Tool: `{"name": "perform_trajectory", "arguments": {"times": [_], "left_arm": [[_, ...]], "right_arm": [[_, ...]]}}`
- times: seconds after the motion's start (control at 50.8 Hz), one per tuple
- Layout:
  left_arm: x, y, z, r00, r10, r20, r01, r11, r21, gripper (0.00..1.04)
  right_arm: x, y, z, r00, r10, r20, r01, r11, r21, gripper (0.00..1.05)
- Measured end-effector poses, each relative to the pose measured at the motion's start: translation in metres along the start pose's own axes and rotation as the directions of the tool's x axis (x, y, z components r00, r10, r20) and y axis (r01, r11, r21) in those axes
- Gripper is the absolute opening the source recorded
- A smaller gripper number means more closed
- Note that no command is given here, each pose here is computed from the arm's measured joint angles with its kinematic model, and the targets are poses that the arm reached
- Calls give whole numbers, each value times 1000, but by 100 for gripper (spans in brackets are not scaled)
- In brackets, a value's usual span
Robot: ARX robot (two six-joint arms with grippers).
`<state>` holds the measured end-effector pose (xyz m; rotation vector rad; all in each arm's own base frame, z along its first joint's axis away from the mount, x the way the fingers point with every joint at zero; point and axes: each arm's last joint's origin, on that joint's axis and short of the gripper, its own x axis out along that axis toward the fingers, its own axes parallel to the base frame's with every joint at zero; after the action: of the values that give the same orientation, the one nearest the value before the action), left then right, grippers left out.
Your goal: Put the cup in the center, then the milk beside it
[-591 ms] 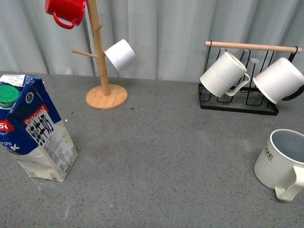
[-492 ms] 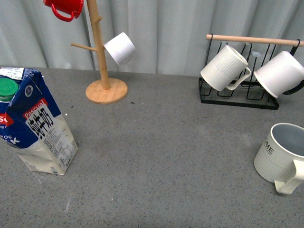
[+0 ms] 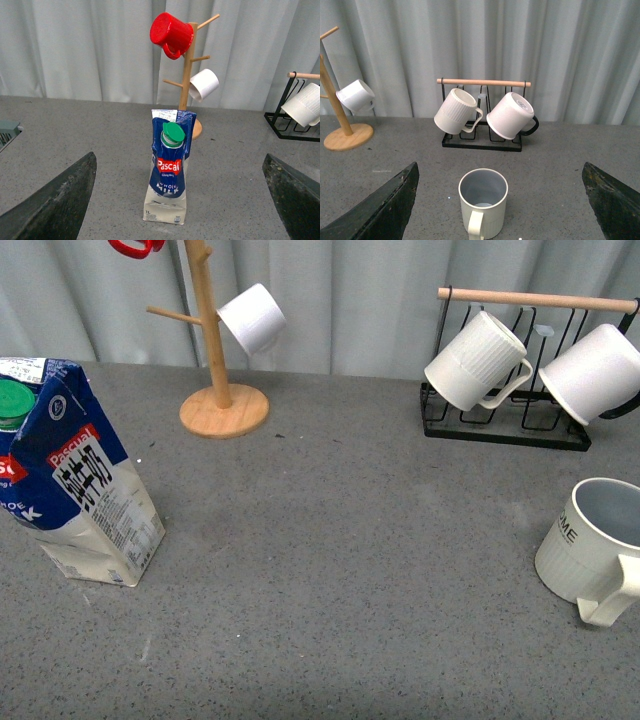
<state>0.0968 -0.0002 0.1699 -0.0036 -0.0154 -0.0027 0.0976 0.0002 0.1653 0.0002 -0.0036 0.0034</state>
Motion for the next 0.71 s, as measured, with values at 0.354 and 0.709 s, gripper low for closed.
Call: {"name": "perform_trajectory", "arguments": {"times": [0.354,0.709], "left_arm": [[0,0,0,1000,0,0,0,1000,0,98],[0,0,0,1000,0,0,0,1000,0,98]], "right_arm": [[0,0,0,1000,0,0,0,1000,0,95],[0,0,0,1000,0,0,0,1000,0,95]]}}
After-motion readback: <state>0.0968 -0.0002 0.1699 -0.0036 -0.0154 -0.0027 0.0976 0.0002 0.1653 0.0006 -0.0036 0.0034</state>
